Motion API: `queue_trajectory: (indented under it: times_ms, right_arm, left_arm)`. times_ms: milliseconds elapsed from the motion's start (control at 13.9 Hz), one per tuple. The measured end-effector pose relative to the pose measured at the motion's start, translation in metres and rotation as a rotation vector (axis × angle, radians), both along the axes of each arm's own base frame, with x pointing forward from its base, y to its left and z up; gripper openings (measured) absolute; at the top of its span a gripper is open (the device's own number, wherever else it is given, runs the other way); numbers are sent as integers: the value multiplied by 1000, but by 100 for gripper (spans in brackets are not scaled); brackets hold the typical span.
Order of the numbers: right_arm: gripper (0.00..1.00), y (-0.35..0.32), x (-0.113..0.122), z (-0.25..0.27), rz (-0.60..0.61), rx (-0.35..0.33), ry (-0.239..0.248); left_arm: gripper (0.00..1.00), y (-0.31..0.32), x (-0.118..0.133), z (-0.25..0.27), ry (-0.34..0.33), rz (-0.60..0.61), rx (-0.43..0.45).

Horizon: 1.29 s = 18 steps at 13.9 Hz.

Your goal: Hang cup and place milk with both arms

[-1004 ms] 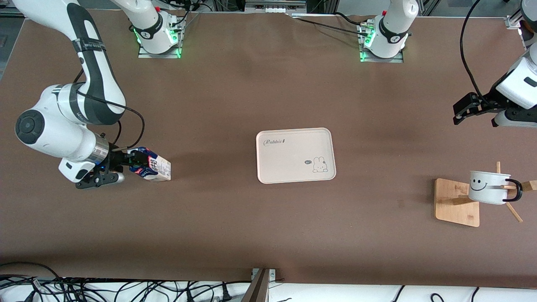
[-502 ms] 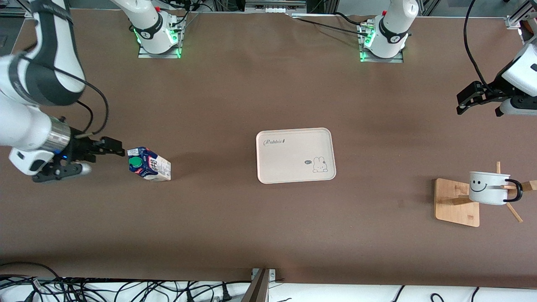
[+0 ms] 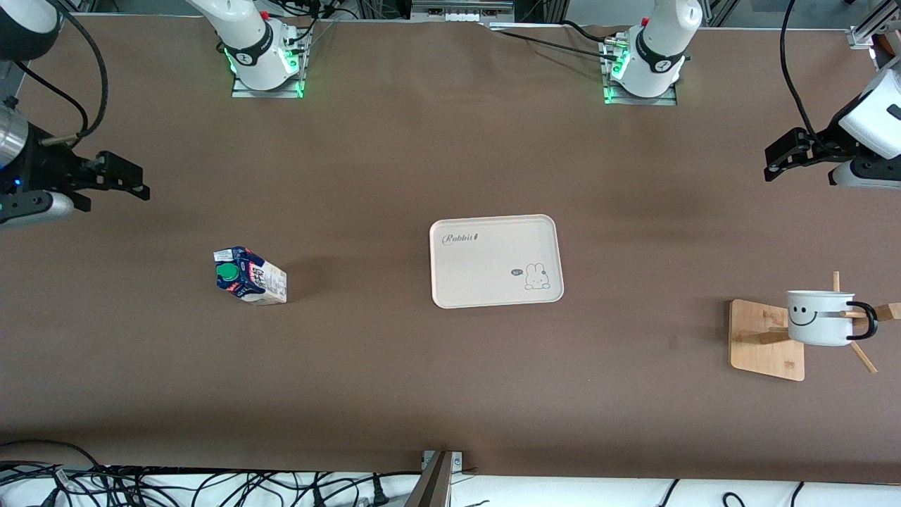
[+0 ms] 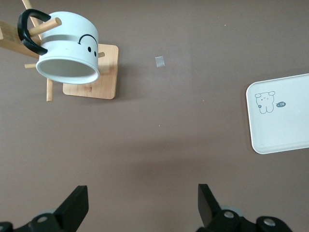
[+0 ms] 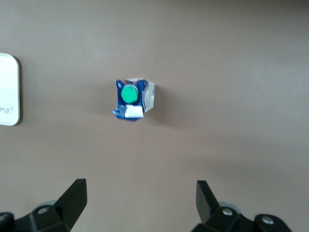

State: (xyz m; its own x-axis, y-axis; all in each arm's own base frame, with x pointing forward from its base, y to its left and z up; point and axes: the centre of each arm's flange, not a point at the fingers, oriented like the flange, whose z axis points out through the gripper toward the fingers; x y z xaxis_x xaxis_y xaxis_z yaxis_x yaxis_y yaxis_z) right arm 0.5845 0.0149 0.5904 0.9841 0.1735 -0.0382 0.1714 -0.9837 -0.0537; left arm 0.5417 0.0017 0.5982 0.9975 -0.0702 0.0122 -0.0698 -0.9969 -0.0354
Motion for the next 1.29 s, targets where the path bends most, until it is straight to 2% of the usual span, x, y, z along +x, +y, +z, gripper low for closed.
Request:
queue_trajectory:
  times_ms: [359, 1291]
  right_arm:
    - [100, -8, -25, -13, -3, -29, 0]
    - [100, -3, -20, -15, 5, -33, -9]
  left_arm:
    - [100, 0, 0, 0, 0, 0, 0]
    - [100, -2, 0, 0, 4, -4, 0]
